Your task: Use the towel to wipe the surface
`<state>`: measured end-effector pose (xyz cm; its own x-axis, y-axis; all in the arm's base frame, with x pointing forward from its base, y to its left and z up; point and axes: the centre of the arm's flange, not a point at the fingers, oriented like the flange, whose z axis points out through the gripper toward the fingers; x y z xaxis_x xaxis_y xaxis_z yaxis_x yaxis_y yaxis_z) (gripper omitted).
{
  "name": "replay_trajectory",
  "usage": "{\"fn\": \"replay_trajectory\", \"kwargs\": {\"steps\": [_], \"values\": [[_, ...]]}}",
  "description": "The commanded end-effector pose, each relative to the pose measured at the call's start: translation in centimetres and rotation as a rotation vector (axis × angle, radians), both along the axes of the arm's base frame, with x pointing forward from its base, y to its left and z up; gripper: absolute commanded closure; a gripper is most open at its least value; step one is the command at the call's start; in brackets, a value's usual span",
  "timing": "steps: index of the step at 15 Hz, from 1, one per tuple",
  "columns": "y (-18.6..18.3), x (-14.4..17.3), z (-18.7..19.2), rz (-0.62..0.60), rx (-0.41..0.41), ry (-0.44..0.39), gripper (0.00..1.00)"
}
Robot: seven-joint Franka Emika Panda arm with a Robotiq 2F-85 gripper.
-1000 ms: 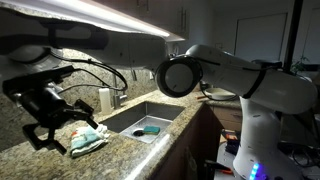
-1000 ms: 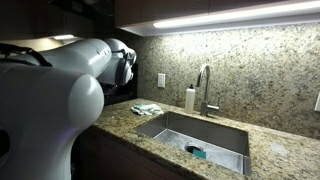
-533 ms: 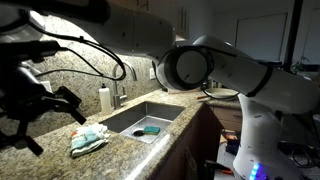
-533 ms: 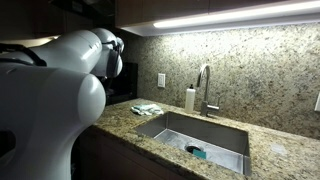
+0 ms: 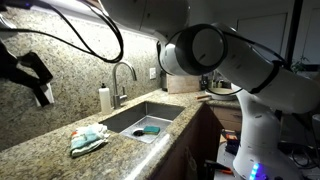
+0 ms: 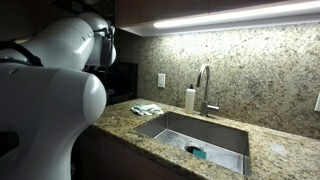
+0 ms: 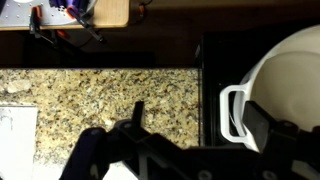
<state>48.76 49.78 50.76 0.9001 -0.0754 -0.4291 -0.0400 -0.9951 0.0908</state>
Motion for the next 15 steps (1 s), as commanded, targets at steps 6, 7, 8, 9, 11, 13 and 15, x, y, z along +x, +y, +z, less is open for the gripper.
{"fn": "replay_trajectory", "kwargs": {"steps": [6, 7, 8, 9, 11, 13, 15], "values": [[-7.1, -4.9, 4.5, -0.051, 0.057, -0.162, 0.0], [-7.5, -4.9, 5.2, -0.058, 0.067, -0.169, 0.0], [-8.0, -4.7, 6.0, -0.063, 0.081, -0.175, 0.0], [-8.4, -4.7, 6.5, -0.068, 0.089, -0.181, 0.0], [-9.5, -4.2, 7.7, -0.128, 0.123, -0.175, 0.0], [-4.8, 0.5, 10.7, -0.095, 0.089, -0.178, 0.0], [-5.5, 0.8, 11.3, -0.106, 0.097, -0.181, 0.0]]}}
